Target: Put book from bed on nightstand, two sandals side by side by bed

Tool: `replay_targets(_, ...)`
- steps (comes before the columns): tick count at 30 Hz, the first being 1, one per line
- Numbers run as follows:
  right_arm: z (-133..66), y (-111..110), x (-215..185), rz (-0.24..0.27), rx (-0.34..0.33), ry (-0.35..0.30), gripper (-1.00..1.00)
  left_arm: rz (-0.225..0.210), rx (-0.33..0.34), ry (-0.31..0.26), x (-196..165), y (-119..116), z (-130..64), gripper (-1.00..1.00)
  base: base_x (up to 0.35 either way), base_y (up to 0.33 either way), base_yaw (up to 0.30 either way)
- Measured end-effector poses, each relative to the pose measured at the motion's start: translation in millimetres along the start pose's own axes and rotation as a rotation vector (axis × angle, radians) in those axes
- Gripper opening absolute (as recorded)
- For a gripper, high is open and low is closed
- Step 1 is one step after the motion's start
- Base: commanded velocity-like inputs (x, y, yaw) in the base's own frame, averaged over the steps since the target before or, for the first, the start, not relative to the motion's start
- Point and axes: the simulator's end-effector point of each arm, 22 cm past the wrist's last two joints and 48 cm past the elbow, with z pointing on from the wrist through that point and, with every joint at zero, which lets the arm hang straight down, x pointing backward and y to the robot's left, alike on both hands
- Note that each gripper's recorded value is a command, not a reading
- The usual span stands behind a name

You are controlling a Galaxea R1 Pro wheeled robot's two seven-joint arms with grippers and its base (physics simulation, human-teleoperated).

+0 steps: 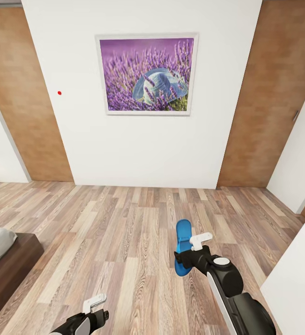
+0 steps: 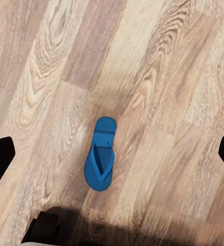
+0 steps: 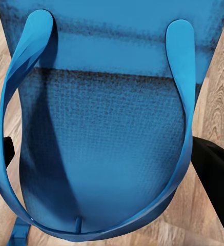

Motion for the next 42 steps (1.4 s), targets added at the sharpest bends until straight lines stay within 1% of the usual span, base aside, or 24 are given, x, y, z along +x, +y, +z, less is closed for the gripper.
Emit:
replay_targets(22, 22.4, 0, 28, 0.0, 0.0, -0.001, -1.0, -0.001, 0.0, -0.005, 13, 4, 33.2, 1.0, 0.0, 0.0, 0.0)
replay_targets(42, 22.4, 0, 28, 0.0, -0.001, -0.001, -1.0, 0.0, 0.001, -0.006, 13, 4, 33.2, 1.0, 0.0, -0.019, 0.0)
